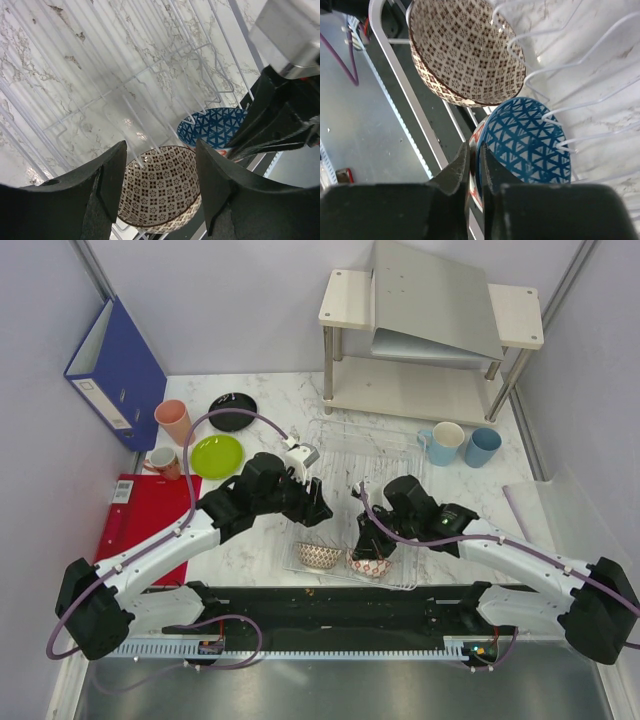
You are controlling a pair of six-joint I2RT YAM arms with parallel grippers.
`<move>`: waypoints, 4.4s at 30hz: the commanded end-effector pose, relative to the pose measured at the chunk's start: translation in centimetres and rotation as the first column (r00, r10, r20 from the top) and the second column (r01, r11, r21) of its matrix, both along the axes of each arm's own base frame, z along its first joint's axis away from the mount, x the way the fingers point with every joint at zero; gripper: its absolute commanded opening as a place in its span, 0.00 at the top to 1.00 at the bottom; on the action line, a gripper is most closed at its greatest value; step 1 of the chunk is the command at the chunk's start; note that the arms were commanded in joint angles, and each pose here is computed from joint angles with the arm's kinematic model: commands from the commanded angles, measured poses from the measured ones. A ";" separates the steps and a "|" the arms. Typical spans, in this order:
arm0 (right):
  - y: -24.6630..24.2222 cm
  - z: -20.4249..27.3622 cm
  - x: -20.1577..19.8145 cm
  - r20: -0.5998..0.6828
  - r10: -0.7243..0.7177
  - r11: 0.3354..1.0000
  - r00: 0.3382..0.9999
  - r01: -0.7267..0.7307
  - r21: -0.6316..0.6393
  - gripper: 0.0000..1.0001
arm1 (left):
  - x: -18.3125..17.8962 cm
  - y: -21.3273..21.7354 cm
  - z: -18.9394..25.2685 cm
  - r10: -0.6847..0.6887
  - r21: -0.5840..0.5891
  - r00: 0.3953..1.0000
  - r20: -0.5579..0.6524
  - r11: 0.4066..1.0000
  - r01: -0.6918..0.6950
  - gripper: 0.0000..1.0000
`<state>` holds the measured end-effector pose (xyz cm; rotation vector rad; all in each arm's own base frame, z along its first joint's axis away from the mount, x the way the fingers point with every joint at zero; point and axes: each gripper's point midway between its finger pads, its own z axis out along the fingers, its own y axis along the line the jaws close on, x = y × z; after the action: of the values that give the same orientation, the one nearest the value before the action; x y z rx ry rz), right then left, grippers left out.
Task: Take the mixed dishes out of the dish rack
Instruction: Pick up the bowl from the dish rack, then place the bowl at the center of the board.
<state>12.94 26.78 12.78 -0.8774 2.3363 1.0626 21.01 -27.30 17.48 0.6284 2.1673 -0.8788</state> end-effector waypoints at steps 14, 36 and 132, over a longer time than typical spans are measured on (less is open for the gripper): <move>-0.4 -0.6 1.0 0.009 -0.033 0.998 0.999 0.034 -0.059 1.00 | 1.8 -1.7 -0.7 0.016 0.002 0.999 -0.032 1.000 -0.016 0.40; 0.0 1.4 1.5 0.042 -0.055 0.998 0.998 0.055 -0.005 1.00 | 16.3 4.3 -10.5 0.426 0.171 0.843 -0.327 0.904 -0.391 0.64; -23.0 -0.1 17.5 0.679 -0.724 -0.052 0.118 0.973 -0.224 1.00 | 12.4 2.6 -1.5 0.304 -0.117 0.842 -0.445 0.913 -0.391 0.67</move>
<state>28.85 3.64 12.67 0.3927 2.1996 -0.5630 33.56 -24.78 14.78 -0.0672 2.4635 -1.0718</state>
